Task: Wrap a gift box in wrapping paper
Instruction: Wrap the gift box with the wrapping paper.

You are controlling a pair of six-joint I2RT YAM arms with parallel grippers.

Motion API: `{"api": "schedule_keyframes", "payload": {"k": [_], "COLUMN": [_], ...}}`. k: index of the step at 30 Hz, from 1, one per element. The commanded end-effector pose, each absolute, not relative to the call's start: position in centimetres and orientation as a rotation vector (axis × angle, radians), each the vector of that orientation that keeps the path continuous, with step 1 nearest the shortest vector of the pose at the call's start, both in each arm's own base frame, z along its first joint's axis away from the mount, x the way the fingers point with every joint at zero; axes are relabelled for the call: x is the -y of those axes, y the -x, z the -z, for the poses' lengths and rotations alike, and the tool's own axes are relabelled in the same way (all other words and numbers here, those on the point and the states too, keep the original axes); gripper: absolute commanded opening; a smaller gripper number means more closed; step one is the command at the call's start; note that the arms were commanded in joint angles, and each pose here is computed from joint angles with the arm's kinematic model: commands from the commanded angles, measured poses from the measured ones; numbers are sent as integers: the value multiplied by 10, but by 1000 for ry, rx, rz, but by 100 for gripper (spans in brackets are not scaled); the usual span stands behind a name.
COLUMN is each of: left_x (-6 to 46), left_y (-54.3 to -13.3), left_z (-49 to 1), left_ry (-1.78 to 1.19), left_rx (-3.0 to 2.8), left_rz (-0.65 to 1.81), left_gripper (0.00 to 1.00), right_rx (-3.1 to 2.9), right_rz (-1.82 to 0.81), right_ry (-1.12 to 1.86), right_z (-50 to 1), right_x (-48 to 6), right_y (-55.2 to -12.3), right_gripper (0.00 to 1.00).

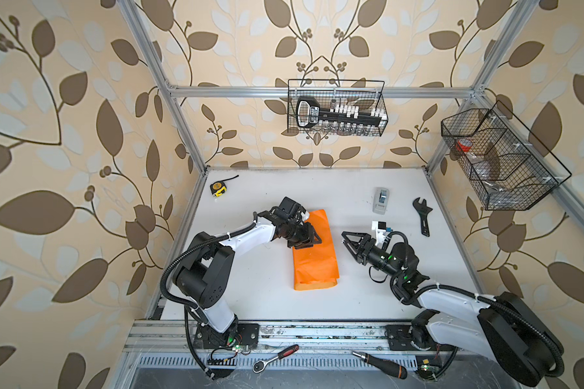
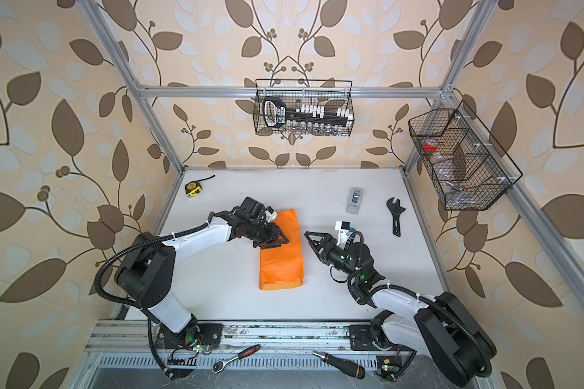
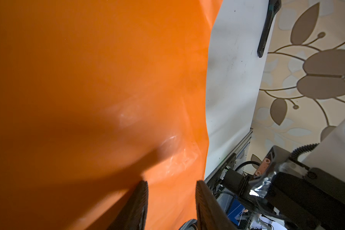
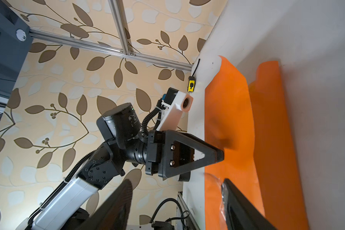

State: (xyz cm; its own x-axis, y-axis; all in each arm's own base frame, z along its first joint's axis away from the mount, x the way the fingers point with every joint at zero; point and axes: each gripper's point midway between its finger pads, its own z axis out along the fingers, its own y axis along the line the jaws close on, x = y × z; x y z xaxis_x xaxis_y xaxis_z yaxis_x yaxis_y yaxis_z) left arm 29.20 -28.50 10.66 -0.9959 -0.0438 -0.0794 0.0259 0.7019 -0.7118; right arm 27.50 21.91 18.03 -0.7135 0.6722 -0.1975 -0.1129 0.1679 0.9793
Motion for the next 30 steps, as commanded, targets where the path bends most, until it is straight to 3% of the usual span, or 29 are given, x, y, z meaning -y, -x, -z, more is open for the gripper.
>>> {"api": "schedule_keyframes", "payload": {"k": [1,30], "left_x": [271,271], "left_y": [-273,-270], "left_z": [-70,-67], "left_ry": [91,90], "left_rx": [-2959,-2981], "left_rz": [1037,1024], "left_gripper": [43,43], "right_rx": [-1620,-1613], "right_rz": [-1624,-1644], "right_ry": [-583,-572], "right_z": [-206,-163], "right_x": [-214,-261], "right_y": [-285,-313], "right_gripper": [77,78]}}
